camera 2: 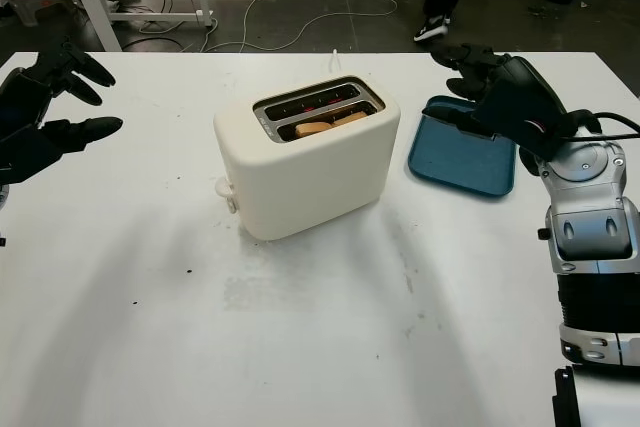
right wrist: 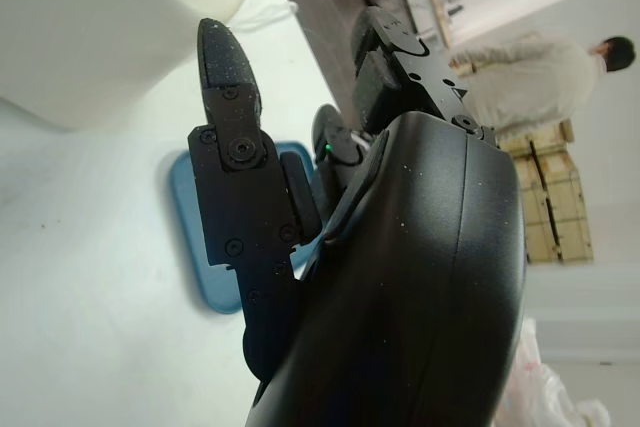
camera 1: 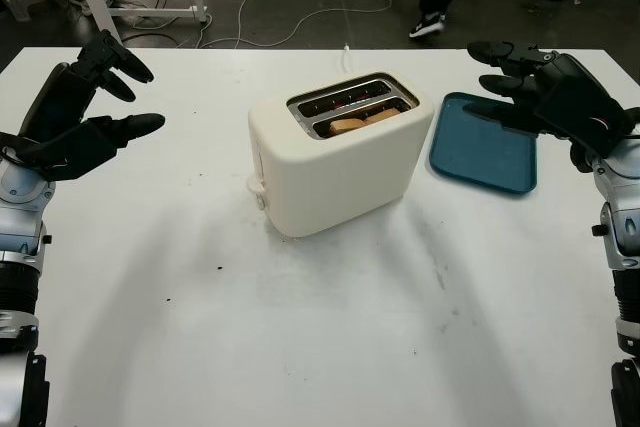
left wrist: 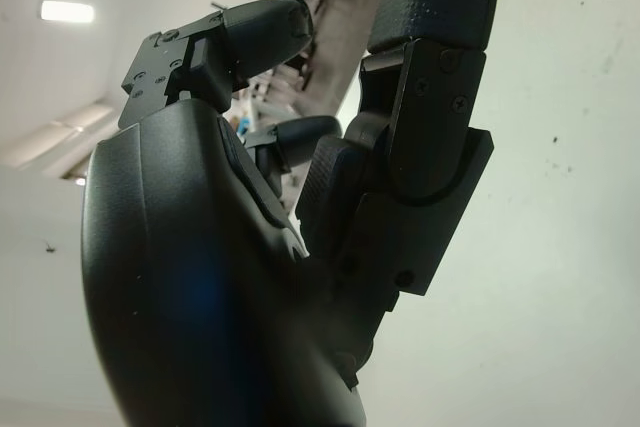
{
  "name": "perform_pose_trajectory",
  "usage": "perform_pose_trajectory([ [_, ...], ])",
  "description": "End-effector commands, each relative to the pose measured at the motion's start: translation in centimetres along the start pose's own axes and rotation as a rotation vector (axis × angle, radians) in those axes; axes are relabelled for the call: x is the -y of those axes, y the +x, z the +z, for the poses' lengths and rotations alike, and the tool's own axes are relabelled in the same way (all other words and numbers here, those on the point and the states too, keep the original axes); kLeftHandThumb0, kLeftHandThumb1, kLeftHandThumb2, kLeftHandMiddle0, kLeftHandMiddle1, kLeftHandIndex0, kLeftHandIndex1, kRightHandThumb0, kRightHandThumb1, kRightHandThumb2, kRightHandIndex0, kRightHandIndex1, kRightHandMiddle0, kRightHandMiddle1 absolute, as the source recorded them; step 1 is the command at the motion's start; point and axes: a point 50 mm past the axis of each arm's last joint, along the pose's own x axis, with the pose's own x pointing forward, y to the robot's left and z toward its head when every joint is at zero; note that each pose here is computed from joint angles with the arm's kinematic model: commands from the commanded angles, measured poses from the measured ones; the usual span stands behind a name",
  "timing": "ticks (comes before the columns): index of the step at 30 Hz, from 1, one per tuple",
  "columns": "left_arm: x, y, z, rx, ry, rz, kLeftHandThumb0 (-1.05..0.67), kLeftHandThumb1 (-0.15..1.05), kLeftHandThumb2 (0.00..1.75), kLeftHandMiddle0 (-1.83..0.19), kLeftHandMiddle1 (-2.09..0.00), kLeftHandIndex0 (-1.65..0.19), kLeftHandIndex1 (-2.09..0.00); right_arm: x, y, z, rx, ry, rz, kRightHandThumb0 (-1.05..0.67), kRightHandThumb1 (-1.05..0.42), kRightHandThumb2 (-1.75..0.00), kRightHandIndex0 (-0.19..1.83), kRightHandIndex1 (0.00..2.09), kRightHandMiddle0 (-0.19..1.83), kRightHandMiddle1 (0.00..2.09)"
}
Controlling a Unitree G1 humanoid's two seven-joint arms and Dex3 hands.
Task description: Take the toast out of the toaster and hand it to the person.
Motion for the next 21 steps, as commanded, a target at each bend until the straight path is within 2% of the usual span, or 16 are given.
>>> perform_pose_trajectory([
  [1,-0.31,-0.17,0.0,0.003,0.006,0.007,-1.05,0.92,0.22,-0.14,-1.71,-0.09,-1.64,0.06,-0.19,0.21,0.013,-0.026,-0.005,-0.5,-0.92,-0.09,0.45,0.01,0.4,0.01],
  [21,-0.31,-0.15,0.09,0.007,0.02,0.0,-1.05,0.92,0.22,-0.14,-1.71,-0.08,-1.66,0.16,0.04,0.28,0.019,0.063,0.014,-0.43,-0.92,-0.08,0.4,0.0,0.37,0.0],
])
